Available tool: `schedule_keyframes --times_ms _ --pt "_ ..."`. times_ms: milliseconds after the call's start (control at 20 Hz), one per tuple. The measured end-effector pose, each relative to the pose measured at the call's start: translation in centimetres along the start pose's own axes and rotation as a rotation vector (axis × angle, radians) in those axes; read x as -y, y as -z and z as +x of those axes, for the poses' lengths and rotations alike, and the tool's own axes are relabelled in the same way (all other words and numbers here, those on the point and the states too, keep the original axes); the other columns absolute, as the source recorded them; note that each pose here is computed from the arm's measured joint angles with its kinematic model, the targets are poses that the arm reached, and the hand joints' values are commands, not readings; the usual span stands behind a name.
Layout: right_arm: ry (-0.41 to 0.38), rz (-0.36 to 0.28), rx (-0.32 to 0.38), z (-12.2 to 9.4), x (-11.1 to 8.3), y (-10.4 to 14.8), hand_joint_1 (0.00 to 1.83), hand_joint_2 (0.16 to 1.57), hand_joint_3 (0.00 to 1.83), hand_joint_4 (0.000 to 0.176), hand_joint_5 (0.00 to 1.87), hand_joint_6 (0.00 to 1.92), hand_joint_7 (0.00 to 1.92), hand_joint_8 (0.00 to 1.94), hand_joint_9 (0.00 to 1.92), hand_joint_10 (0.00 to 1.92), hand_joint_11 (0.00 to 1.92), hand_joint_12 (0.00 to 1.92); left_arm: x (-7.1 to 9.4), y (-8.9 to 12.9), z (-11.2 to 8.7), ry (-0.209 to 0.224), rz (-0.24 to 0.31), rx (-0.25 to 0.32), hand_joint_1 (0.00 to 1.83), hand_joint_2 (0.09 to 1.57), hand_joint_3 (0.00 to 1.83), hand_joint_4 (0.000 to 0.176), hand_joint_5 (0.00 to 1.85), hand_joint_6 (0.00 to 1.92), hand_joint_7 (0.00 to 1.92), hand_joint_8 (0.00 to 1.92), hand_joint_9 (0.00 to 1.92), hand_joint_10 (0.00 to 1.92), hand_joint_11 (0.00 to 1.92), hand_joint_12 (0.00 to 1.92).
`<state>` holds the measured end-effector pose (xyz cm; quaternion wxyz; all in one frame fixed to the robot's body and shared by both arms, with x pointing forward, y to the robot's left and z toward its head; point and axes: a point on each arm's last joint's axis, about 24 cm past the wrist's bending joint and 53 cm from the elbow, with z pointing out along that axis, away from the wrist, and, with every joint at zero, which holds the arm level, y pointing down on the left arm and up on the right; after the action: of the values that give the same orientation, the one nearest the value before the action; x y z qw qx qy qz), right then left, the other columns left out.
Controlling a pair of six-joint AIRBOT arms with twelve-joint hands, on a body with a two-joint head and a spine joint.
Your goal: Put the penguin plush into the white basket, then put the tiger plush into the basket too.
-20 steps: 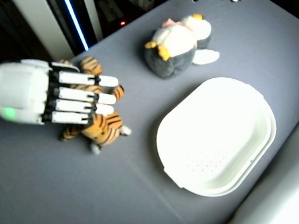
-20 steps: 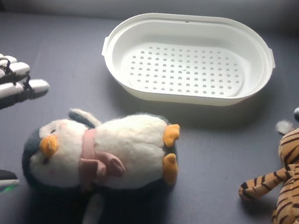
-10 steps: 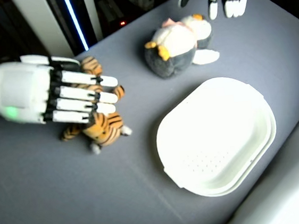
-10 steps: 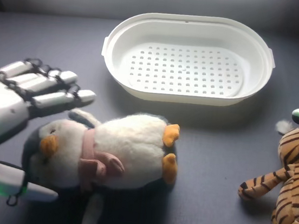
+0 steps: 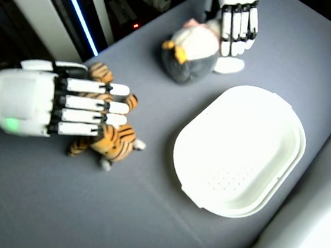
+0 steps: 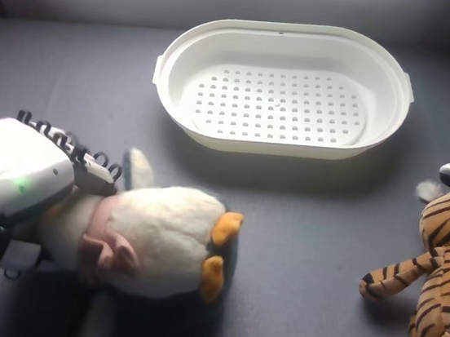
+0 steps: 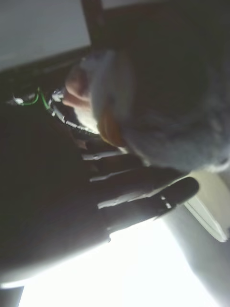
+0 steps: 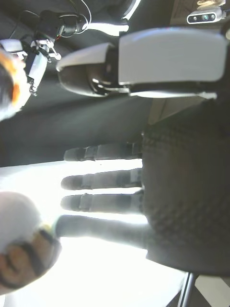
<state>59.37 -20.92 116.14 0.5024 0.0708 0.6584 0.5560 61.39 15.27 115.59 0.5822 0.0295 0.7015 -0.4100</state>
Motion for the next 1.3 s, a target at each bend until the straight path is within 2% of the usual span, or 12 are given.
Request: schedule_keyframes --times_ms 250,350,400,450,500,750,800,900,950,1050,1250,1300 --pt "-0.001 0.0 0.0 0.1 0.0 0.0 0.61 1.16 0.01 0.069 0.36 0.0 0.32 0.0 0.32 0.0 0.31 0.14 4.4 1.3 -6.9 -0.035 0.17 0.206 1.37 1.11 0.0 0.0 0.94 0.93 0.93 1.05 0.95 1.22 0.84 1.36" --pt "-0.006 -0.001 -0.001 0.2 0.1 0.0 0.6 1.16 0.01 0.076 0.35 0.0 0.33 0.0 0.33 0.0 0.33 0.14 4.9 0.5 -10.2 -0.073 0.193 0.304 1.27 1.12 0.0 0.0 1.01 0.77 0.95 1.19 0.94 1.07 0.8 1.4" --pt "-0.004 0.002 -0.005 0.3 0.2 0.0 0.6 1.16 0.01 0.078 0.36 0.0 0.33 0.0 0.34 0.01 0.34 0.14 4.9 -0.6 -12.0 -0.084 0.19 0.364 1.28 1.09 0.0 0.0 1.07 0.62 1.04 1.1 0.96 0.89 0.67 1.37" --pt "-0.003 -0.004 -0.004 0.3 0.1 -0.1 0.6 1.17 0.01 0.077 0.35 0.0 0.32 0.0 0.33 0.0 0.34 0.14 4.7 -1.9 -13.2 -0.082 0.178 0.398 1.38 1.05 0.0 0.0 1.11 0.5 1.14 0.79 1.06 1.05 0.79 1.27" --pt "-0.002 -0.003 -0.005 0.2 0.2 -0.1 0.6 1.17 0.01 0.079 0.35 0.0 0.32 0.0 0.33 0.0 0.34 0.14 4.4 -3.2 -13.8 -0.092 0.163 0.401 1.38 1.06 0.0 0.0 1.04 0.79 1.13 0.71 1.03 1.03 0.8 1.15" --pt "-0.007 -0.008 -0.004 0.4 0.4 -0.2 0.6 1.17 0.0 0.04 0.4 0.01 0.34 0.0 0.34 0.01 0.36 0.12 2.9 -9.4 -14.8 -0.138 0.053 0.343 1.37 1.12 0.0 0.0 0.86 0.95 0.96 1.05 0.95 1.25 0.79 1.21" --pt "-0.011 -0.001 -0.007 0.5 0.6 -0.2 0.62 1.16 0.0 0.024 0.42 0.01 0.35 0.01 0.35 0.01 0.36 0.12 2.1 -10.0 -14.5 -0.135 0.026 0.326 1.23 1.03 0.0 0.0 0.69 0.36 0.72 0.5 0.71 0.78 0.58 1.24" --pt "-0.023 -0.003 -0.009 0.6 0.6 -0.2 0.64 1.18 0.0 0.012 0.41 0.0 0.35 0.0 0.34 0.0 0.34 0.1 -0.2 -10.7 -13.4 -0.109 -0.046 0.268 1.0 0.98 0.0 0.022 0.47 0.02 0.48 0.04 0.54 0.23 0.34 1.06" --pt "-0.024 -0.004 -0.008 0.6 0.6 -0.2 0.65 1.18 0.01 0.006 0.41 0.0 0.35 0.0 0.33 0.0 0.33 0.1 -0.5 -10.7 -13.1 -0.105 -0.056 0.261 0.94 0.97 0.0 0.088 0.35 0.0 0.38 0.01 0.48 0.09 0.26 0.96" --pt "-0.026 -0.007 -0.014 0.8 0.5 -0.2 0.62 1.19 0.01 0.051 0.4 0.0 0.35 0.0 0.32 0.0 0.31 0.09 -0.9 -10.3 -12.5 -0.093 -0.063 0.259 0.84 0.94 0.0 0.167 0.14 0.0 0.18 0.0 0.23 0.0 0.01 0.81" --pt "-0.026 -0.029 -0.016 0.8 -0.1 -0.2 0.65 1.2 0.0 0.107 0.38 0.0 0.35 0.0 0.32 0.0 0.32 0.08 0.4 -8.7 -10.8 -0.116 -0.025 0.246 0.75 0.95 0.0 0.176 0.03 0.0 0.03 0.0 0.12 0.0 0.0 0.65" --pt "-0.021 -0.039 -0.022 0.8 -0.6 -0.1 0.66 1.19 0.0 0.13 0.37 0.0 0.34 0.0 0.31 0.0 0.31 0.08 1.1 -7.9 -10.5 -0.127 -0.001 0.249 0.75 0.95 0.0 0.156 0.01 0.0 0.01 0.0 0.04 0.01 0.0 0.44"
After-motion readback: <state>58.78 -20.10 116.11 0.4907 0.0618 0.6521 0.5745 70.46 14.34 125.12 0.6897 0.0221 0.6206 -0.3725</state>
